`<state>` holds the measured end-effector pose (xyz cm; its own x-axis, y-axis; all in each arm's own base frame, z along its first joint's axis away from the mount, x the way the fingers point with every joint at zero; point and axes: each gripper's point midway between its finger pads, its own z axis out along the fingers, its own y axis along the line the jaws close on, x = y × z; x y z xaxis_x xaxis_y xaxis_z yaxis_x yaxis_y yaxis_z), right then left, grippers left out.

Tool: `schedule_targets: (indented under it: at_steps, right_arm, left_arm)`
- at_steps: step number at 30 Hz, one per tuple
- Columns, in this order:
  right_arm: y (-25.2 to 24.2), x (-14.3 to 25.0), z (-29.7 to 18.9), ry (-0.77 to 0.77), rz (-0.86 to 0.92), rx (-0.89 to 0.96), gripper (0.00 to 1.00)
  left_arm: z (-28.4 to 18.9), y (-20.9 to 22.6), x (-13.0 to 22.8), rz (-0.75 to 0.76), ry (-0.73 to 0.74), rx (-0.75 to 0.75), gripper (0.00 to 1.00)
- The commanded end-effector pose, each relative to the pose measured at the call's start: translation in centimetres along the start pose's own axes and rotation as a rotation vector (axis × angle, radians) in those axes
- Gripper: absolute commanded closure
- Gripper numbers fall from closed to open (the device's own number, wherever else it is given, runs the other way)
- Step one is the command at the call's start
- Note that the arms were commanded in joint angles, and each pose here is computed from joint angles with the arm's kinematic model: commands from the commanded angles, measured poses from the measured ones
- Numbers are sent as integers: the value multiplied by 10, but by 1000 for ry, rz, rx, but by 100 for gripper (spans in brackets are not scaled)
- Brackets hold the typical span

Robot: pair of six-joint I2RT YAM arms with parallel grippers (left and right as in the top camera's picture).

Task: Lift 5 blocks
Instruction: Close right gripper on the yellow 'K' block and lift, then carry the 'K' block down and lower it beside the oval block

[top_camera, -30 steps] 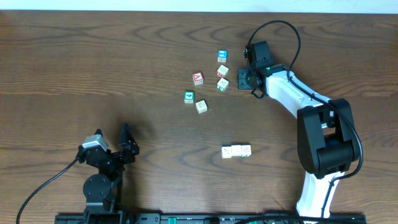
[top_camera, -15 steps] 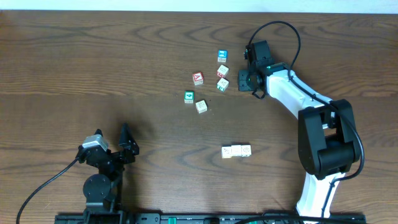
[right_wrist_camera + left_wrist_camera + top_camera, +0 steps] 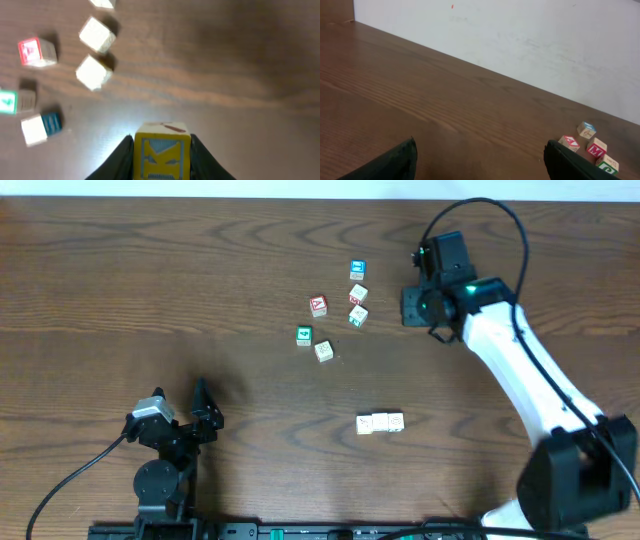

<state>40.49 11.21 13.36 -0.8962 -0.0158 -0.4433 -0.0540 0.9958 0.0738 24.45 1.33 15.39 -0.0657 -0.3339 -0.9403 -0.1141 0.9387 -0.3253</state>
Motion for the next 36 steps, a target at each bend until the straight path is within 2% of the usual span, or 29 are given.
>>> schedule_targets:
  at_steps: [1, 6, 19, 24, 36]
  right_arm:
    - [-11, 12, -21, 26, -26, 56, 99]
    - [-15, 27, -48, 48, -33, 72, 98]
    - [10, 58, -106, -62, -102, 130, 99]
    - [0, 91, -92, -35, -62, 152, 99]
    - [-9, 164, -16, 34, 56, 106, 99]
  left_arm:
    - [1, 9, 16, 12, 50, -38, 19]
    - [1, 9, 16, 12, 50, -38, 19]
    - [1, 9, 16, 12, 50, -38, 19]
    - [1, 9, 16, 12, 50, -38, 19]
    - [1, 9, 16, 12, 50, -38, 19]
